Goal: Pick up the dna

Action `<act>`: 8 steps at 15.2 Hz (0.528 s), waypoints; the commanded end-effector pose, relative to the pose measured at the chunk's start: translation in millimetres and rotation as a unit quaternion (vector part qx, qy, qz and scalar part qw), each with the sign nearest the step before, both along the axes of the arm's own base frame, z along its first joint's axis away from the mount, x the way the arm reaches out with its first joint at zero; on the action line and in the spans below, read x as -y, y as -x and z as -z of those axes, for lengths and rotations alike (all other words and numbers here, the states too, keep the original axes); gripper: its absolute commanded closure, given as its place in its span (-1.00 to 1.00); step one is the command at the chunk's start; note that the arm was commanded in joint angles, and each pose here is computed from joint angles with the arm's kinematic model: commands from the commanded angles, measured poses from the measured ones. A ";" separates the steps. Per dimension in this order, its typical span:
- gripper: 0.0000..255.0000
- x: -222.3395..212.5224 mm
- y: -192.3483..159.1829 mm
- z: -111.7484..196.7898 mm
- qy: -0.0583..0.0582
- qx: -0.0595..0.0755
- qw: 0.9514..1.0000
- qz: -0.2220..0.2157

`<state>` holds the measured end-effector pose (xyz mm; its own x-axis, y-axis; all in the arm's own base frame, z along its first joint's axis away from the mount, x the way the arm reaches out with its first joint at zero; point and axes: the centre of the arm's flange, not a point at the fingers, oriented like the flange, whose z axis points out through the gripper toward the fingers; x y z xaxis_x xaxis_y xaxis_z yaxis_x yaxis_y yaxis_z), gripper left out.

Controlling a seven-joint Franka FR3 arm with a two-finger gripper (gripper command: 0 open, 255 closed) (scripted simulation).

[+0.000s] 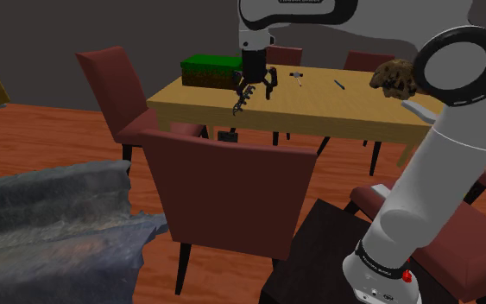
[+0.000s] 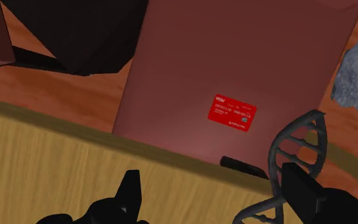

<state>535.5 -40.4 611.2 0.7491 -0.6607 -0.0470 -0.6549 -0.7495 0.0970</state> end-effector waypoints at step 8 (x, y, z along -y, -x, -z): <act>-1.00 61.9 -85.4 -14.2 0.012 -0.006 0.984 0.175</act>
<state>616.5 -99.4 625.9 0.4930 -0.8693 -0.0365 -0.8613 -0.4936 0.1205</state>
